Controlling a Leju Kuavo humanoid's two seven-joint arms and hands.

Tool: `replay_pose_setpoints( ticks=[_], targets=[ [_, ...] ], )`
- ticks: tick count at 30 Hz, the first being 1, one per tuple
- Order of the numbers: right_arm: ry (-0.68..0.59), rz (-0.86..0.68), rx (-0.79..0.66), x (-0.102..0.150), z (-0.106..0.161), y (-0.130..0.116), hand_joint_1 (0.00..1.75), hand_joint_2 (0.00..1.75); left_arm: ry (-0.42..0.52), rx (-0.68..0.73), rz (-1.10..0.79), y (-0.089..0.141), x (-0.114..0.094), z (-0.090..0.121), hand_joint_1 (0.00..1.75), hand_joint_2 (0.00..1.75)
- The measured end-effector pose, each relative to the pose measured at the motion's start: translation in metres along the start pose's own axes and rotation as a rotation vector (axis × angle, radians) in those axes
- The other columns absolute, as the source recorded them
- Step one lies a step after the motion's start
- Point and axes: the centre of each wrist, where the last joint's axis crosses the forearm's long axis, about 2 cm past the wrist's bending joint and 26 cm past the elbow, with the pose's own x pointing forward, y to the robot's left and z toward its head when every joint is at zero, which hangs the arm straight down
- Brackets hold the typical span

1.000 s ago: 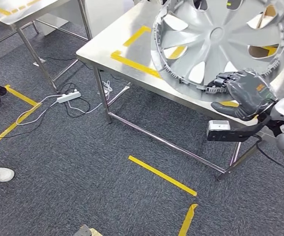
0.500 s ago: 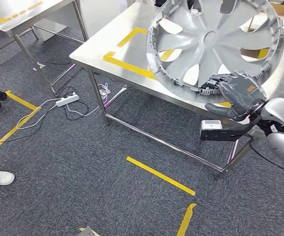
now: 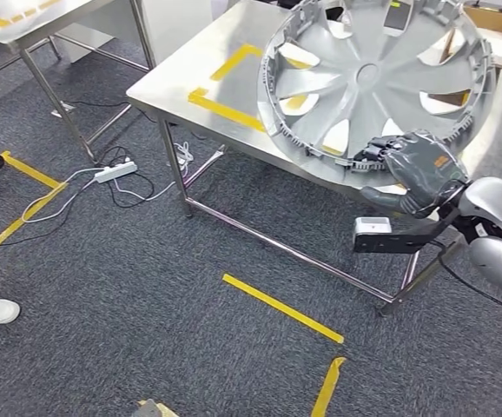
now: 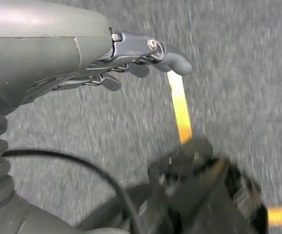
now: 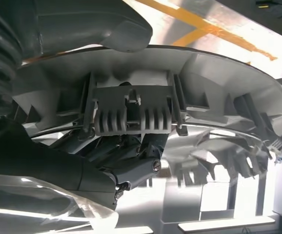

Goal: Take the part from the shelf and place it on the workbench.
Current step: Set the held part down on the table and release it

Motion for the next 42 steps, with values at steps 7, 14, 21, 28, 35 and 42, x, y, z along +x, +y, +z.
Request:
replay_pose_setpoints(
  ticks=[7,14,21,28,35,42],
  targets=[
    [0.004,-0.004,0.008,-0.0002,0.0007,0.0032,1.75,1.75,0.000,-0.005,-0.003,-0.0003,-0.0003,0.0002,0.00,1.75],
    [0.008,-0.006,0.005,-0.0009,0.0011,0.0030,1.75,1.75,0.001,-0.003,-0.005,0.0007,-0.0009,0.0005,0.00,1.75],
    [0.007,-0.005,0.009,-0.0004,0.0013,0.0046,1.75,1.75,0.005,-0.005,-0.006,-0.0006,-0.0026,0.0015,0.00,1.75],
    [0.001,-0.012,0.012,-0.0004,0.0015,0.0051,1.75,1.75,0.003,-0.004,-0.009,0.0002,-0.0022,0.0013,0.00,1.75],
    [-0.014,-0.023,0.022,0.0015,0.0017,0.0081,1.75,1.75,0.002,-0.004,-0.009,0.0000,-0.0018,0.0010,0.00,1.75],
    [-0.015,-0.019,0.018,0.0010,0.0009,0.0058,1.75,1.75,0.004,0.003,-0.012,0.0000,-0.0005,0.0003,0.00,1.75]
  ],
)
